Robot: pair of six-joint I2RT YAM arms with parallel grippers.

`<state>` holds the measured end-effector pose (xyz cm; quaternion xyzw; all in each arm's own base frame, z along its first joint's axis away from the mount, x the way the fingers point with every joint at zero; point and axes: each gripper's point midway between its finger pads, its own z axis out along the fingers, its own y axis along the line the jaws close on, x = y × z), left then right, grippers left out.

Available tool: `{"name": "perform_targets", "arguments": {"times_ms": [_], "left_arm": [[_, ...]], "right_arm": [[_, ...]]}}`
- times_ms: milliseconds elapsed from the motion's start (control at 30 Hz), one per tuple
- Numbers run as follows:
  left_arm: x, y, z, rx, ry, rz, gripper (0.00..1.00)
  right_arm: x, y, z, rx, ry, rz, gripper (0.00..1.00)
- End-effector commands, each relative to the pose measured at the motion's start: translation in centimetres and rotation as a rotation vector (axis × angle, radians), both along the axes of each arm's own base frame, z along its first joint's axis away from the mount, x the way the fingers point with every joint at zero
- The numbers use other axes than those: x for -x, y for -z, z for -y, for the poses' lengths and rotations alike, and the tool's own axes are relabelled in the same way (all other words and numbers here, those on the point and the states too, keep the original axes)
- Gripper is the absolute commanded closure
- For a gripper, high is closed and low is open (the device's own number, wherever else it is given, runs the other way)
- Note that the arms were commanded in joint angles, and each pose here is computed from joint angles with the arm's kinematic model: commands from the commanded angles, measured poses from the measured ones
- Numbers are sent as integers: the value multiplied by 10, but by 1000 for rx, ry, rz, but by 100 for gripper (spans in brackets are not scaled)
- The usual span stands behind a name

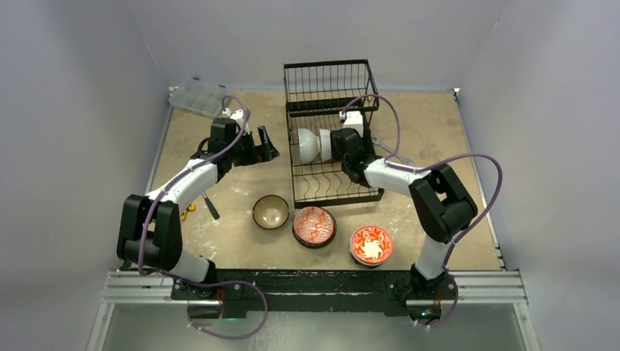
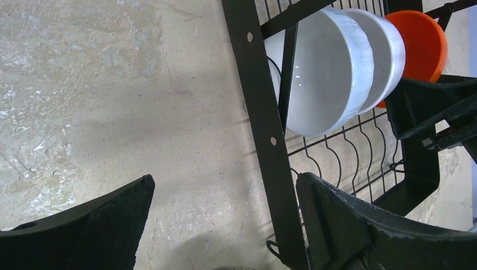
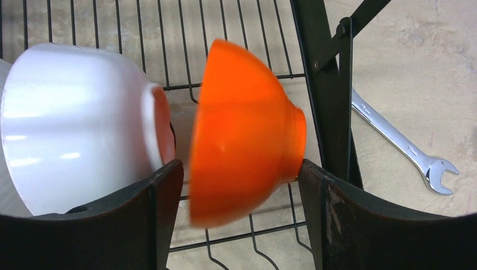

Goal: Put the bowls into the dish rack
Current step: Place the bowl in the dish rack, then pick up the bowl from the center of the board.

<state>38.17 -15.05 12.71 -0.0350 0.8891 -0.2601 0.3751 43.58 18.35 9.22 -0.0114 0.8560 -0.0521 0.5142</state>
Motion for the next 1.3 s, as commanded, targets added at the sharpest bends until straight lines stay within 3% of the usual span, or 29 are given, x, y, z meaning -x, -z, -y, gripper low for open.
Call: {"name": "perform_targets", "arguments": {"times_ms": [0,133,533,967,1267], "left_arm": [[-12,-20,2,33,5,71,5],[-12,-21,2,34,4,74,5],[-11,-25,1,32,4,87,5],[5,-29,3,45,33,90,5],[46,-18,-8,39,-13,-63,8]], "right_arm": [[-4,-29,3,-19,34,42,20],[-2,-35,5,-28,40,47,12],[20,-58,2,-114,-10,33,2],[74,-66,-4,-332,-138,-42,1],[99,-71,5,-542,-256,-108,1]]}}
